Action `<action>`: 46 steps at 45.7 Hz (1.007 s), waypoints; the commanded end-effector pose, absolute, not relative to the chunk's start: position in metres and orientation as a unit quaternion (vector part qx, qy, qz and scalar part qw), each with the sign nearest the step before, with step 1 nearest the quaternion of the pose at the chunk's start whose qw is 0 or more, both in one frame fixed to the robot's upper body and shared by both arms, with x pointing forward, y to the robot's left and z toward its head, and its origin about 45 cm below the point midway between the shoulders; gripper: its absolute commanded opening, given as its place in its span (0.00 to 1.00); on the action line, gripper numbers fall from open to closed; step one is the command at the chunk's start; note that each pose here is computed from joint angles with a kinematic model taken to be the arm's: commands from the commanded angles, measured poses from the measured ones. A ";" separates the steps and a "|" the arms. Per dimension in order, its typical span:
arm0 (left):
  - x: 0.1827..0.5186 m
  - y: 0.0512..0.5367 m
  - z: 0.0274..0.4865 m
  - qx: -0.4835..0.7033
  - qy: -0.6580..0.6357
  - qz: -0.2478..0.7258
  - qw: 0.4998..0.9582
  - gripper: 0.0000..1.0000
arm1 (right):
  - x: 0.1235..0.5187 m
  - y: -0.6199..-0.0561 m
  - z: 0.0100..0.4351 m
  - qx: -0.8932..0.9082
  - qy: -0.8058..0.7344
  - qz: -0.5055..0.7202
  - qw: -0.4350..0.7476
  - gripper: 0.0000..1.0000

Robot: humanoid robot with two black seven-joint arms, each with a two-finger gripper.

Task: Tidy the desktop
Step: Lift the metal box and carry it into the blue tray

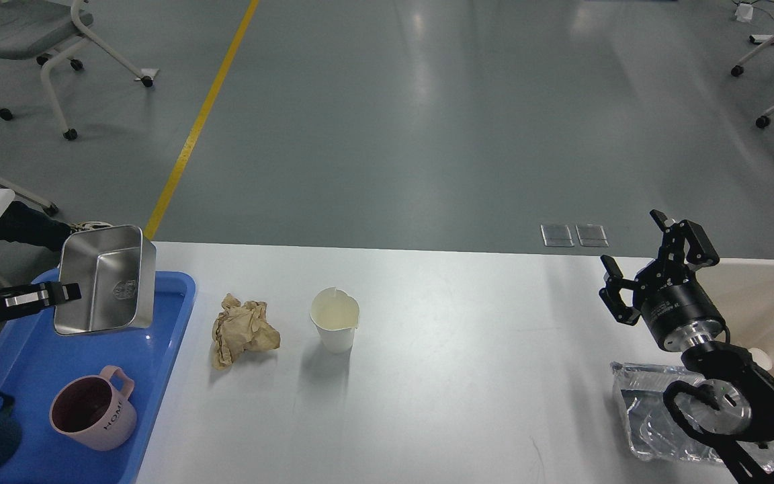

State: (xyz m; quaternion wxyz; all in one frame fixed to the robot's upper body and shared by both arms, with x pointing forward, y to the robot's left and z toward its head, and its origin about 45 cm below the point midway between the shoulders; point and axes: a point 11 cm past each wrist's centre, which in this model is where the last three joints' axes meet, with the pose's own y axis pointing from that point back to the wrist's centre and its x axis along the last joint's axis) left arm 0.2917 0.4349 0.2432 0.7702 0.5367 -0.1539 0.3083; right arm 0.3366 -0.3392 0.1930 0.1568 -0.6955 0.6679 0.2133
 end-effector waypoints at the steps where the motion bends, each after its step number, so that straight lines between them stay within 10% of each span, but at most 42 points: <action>1: 0.300 0.447 0.228 0.546 -0.141 0.321 0.761 0.00 | 0.337 -0.340 0.193 -0.695 0.668 0.213 0.157 1.00; 46: 0.323 0.505 0.125 0.564 -0.013 0.444 0.696 0.00 | 0.336 -0.331 0.191 -0.696 0.663 0.219 0.164 1.00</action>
